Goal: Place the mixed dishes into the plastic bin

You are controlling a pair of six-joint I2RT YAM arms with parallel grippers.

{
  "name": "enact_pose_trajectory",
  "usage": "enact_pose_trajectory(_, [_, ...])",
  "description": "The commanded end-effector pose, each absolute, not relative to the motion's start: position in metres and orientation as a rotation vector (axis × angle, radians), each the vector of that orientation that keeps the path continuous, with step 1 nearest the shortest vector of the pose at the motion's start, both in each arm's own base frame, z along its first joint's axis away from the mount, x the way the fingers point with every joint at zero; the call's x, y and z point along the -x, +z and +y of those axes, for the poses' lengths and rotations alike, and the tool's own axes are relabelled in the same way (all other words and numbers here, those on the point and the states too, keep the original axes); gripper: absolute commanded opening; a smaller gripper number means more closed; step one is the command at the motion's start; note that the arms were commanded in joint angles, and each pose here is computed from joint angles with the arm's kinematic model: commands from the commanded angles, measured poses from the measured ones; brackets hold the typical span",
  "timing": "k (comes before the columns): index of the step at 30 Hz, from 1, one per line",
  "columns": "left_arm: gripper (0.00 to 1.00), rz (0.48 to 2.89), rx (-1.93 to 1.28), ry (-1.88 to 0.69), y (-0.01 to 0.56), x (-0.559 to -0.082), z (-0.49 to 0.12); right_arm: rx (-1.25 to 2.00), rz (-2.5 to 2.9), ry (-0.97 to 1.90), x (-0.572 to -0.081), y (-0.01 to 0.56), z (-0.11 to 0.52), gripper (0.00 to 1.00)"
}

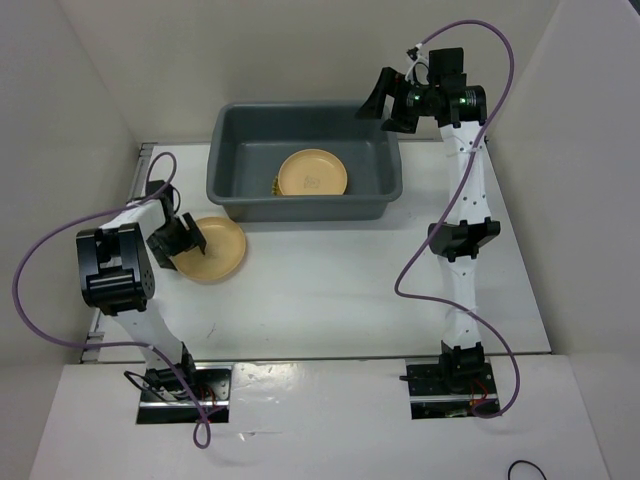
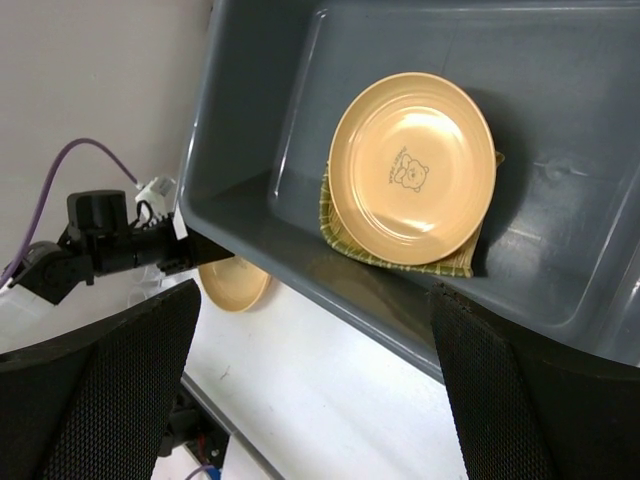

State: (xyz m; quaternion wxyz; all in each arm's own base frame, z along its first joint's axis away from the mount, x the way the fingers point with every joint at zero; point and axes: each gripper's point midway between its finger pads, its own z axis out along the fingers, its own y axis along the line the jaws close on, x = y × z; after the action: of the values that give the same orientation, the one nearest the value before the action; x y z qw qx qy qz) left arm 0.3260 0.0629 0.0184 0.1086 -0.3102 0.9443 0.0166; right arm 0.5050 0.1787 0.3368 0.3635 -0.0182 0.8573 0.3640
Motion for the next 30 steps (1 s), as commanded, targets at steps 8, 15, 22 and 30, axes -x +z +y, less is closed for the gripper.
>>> enact_pose_trajectory(8, [0.66, 2.821, 0.853, -0.327, -0.017, -0.327, 0.02, 0.098, 2.155, 0.954, -0.49, 0.362, 0.174, 0.99])
enact_pose_trajectory(15, [0.0, 2.84, 0.855, -0.413, -0.023, -0.317, 0.007, 0.094, 2.153, 0.958, -0.491, 0.363, 0.171, 0.99])
enact_pose_trajectory(22, [0.0, 2.814, 0.712, -0.61, 0.011, -0.299, -0.032, 0.08, 2.149, 0.957, -0.493, 0.363, 0.163, 0.99])
enact_pose_trajectory(30, [0.0, 2.866, 0.503, -0.82, 0.068, -0.278, -0.098, 0.032, 2.143, 0.983, -0.495, 0.366, 0.146, 0.99])
